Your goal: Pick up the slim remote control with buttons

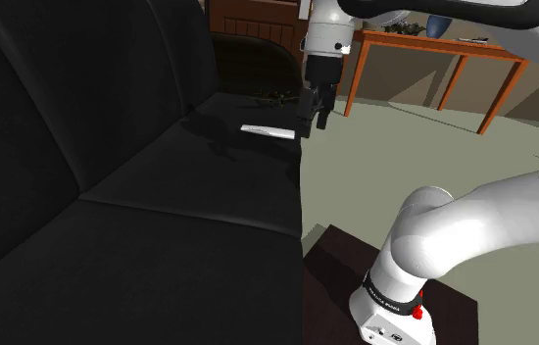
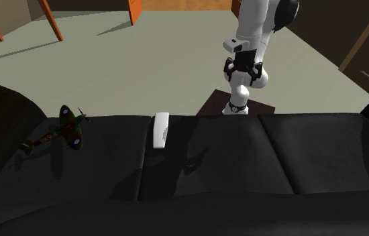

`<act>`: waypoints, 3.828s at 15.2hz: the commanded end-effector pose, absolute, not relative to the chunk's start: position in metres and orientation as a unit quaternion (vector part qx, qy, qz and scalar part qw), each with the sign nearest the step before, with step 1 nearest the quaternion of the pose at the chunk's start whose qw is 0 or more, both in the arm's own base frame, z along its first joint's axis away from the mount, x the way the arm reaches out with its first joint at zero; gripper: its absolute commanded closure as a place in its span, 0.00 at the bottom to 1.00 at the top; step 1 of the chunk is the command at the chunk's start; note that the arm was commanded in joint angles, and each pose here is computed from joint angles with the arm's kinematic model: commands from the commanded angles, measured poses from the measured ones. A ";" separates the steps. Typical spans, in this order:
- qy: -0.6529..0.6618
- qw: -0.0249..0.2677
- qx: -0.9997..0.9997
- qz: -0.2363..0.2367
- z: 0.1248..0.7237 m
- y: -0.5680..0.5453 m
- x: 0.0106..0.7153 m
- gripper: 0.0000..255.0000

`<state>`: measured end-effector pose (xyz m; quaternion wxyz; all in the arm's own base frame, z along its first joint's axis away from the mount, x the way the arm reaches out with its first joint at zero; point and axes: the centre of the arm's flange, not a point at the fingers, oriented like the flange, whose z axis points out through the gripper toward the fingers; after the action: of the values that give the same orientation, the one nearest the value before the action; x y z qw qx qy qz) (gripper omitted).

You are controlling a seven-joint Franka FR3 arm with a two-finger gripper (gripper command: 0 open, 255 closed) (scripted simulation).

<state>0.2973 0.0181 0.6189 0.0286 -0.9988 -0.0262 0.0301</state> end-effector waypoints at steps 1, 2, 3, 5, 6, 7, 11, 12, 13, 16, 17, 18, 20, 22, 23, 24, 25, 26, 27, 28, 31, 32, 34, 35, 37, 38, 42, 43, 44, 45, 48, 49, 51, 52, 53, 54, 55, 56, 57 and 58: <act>-0.026 0.029 -0.999 0.030 0.619 0.018 0.297 0.00; -0.034 0.028 -0.999 0.029 0.615 0.009 0.305 0.00; -0.042 0.027 -0.998 0.028 0.610 -0.001 0.312 0.00; -0.058 0.025 -0.998 0.026 0.602 -0.019 0.328 0.00; -0.066 0.024 -0.997 0.025 0.598 -0.028 0.336 0.00; -0.074 0.023 -0.997 0.024 0.594 -0.037 0.344 0.00; -0.105 0.019 -0.994 0.020 0.578 -0.072 0.378 0.00; -0.113 0.018 -0.993 0.019 0.574 -0.080 0.387 0.00; -0.121 0.017 -0.992 0.018 0.570 -0.088 0.396 0.00; -0.144 0.014 -0.989 0.015 0.559 -0.112 0.424 0.00; -0.152 0.013 -0.988 0.014 0.555 -0.119 0.433 0.00; -0.160 0.012 -0.987 0.013 0.551 -0.127 0.443 0.00; -0.175 0.010 -0.984 0.011 0.544 -0.141 0.463 0.00; -0.191 0.008 -0.982 0.009 0.537 -0.155 0.483 0.00; -0.199 0.007 -0.980 0.008 0.533 -0.162 0.493 0.00; -0.206 0.006 -0.978 0.007 0.530 -0.168 0.504 0.00; -0.214 0.005 -0.977 0.006 0.526 -0.175 0.514 0.00; -0.222 0.004 -0.975 0.005 0.523 -0.181 0.525 0.00; -0.230 0.003 -0.973 0.004 0.520 -0.187 0.536 0.00; -0.237 0.002 -0.971 0.003 0.516 -0.193 0.547 0.00; -0.260 -0.001 -0.966 0.000 0.506 -0.209 0.580 0.00; -0.264 -0.002 -0.964 -0.001 0.505 -0.212 0.586 0.00; -0.264 -0.002 -0.964 -0.001 0.494 -0.212 0.586 0.00; -0.264 -0.002 -0.964 -0.001 0.489 -0.212 0.586 0.00; -0.264 -0.002 -0.964 -0.001 0.478 -0.212 0.586 0.00; -0.264 -0.002 -0.964 -0.001 0.473 -0.212 0.586 0.00; -0.264 -0.002 -0.964 -0.001 0.464 -0.212 0.585 1.00; -0.264 -0.002 -0.964 -0.001 0.464 -0.212 0.585 1.00; -0.264 -0.002 -0.964 -0.001 0.464 -0.212 0.585 1.00; -0.264 -0.002 -0.964 -0.001 0.464 -0.212 0.585 1.00; -0.264 -0.002 -0.964 -0.001 0.464 -0.212 0.585 1.00; -0.264 -0.002 -0.964 -0.001 0.464 -0.212 0.585 1.00; -0.264 -0.002 -0.964 -0.001 0.465 -0.212 0.586 1.00; -0.264 -0.002 -0.964 -0.001 0.470 -0.212 0.586 1.00; -0.264 -0.002 -0.964 -0.001 0.475 -0.212 0.586 1.00; -0.264 -0.002 -0.964 -0.001 0.480 -0.212 0.586 1.00; -0.264 -0.002 -0.964 -0.001 0.486 -0.212 0.586 1.00; -0.264 -0.002 -0.964 -0.001 0.491 -0.212 0.586 1.00; -0.264 -0.002 -0.964 -0.001 0.496 -0.212 0.586 1.00; -0.264 -0.002 -0.964 -0.001 0.502 -0.212 0.586 1.00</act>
<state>0.5870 -0.2133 0.4945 -0.0019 -0.9644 -0.2645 -0.0006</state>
